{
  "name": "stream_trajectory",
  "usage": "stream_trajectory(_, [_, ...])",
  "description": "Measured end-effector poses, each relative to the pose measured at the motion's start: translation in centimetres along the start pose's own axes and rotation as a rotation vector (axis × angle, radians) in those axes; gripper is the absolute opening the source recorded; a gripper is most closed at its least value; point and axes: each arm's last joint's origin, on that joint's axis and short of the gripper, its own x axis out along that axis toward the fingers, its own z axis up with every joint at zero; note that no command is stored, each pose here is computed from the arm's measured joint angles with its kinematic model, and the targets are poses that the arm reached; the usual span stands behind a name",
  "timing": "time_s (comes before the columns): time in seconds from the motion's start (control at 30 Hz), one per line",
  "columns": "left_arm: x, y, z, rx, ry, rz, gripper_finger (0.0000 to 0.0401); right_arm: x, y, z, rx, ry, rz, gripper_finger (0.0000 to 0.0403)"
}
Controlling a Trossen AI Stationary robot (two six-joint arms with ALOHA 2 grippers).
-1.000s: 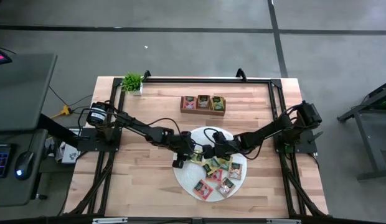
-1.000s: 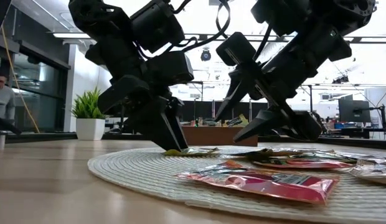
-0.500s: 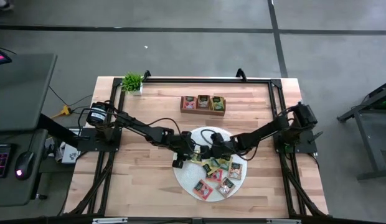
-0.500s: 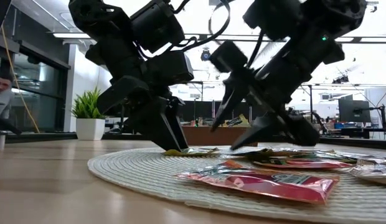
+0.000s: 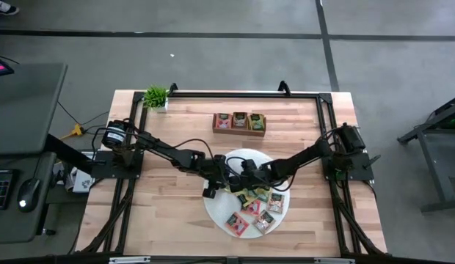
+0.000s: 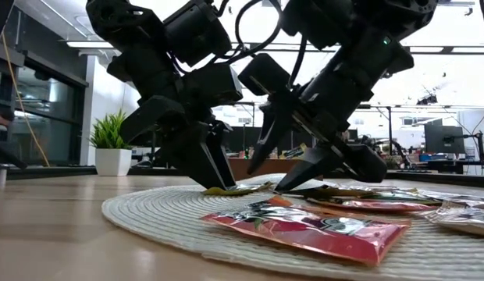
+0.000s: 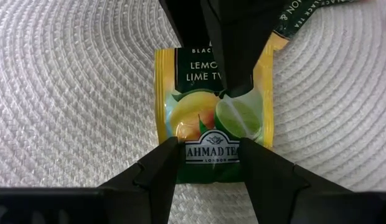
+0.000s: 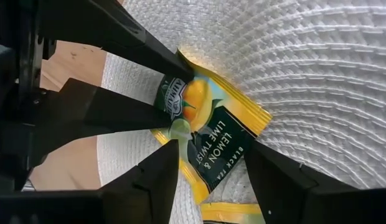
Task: Pick & Place Tea
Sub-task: Put the yellow tea bag into the right section of the wooden organizer
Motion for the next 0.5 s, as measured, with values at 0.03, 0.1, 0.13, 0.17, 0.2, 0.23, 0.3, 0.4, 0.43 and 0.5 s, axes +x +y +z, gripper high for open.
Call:
stream_trajectory(0.03, [0.0,0.0,0.0,0.0,0.0,0.0,0.0168,0.0,-0.02,0.0,0.0,0.001,-0.002,0.0175])
stream_trajectory(0.1, [0.0,0.0,0.0,0.0,0.0,0.0,0.0168,0.01,-0.11,0.0,-0.002,0.001,-0.011,0.0157])
stream_trajectory(0.13, [0.0,0.0,0.0,0.0,0.0,0.0,0.0168,0.01,-0.14,-0.01,-0.002,0.002,-0.014,0.0147])
stream_trajectory(0.17, [-0.01,0.0,0.0,0.0,0.0,0.0,0.0168,0.02,-0.17,0.0,-0.002,0.002,-0.017,0.0135])
stream_trajectory(0.2, [0.0,0.0,0.0,0.0,0.0,0.0,0.0168,0.03,-0.21,0.0,-0.003,0.002,-0.019,0.0123])
stream_trajectory(0.23, [-0.01,0.0,0.0,0.0,0.0,0.0,0.0168,0.03,-0.24,0.0,-0.003,0.002,-0.022,0.011])
stream_trajectory(0.3, [-0.01,0.0,0.0,0.0,0.0,0.0,0.0168,0.05,-0.31,-0.01,-0.008,0.003,-0.027,0.0084])
stream_trajectory(0.4, [-0.01,0.0,0.0,0.0,0.0,0.0,0.0168,0.07,-0.35,-0.02,-0.022,0.006,-0.028,0.0043])
stream_trajectory(0.43, [-0.01,0.0,0.0,0.0,0.0,0.0,0.0168,0.09,-0.34,-0.04,-0.027,0.01,-0.026,0.0028])
stream_trajectory(0.5, [-0.01,-0.01,0.0,0.003,0.0,-0.003,0.0168,0.12,-0.33,-0.04,-0.043,0.021,-0.023,0.0008])
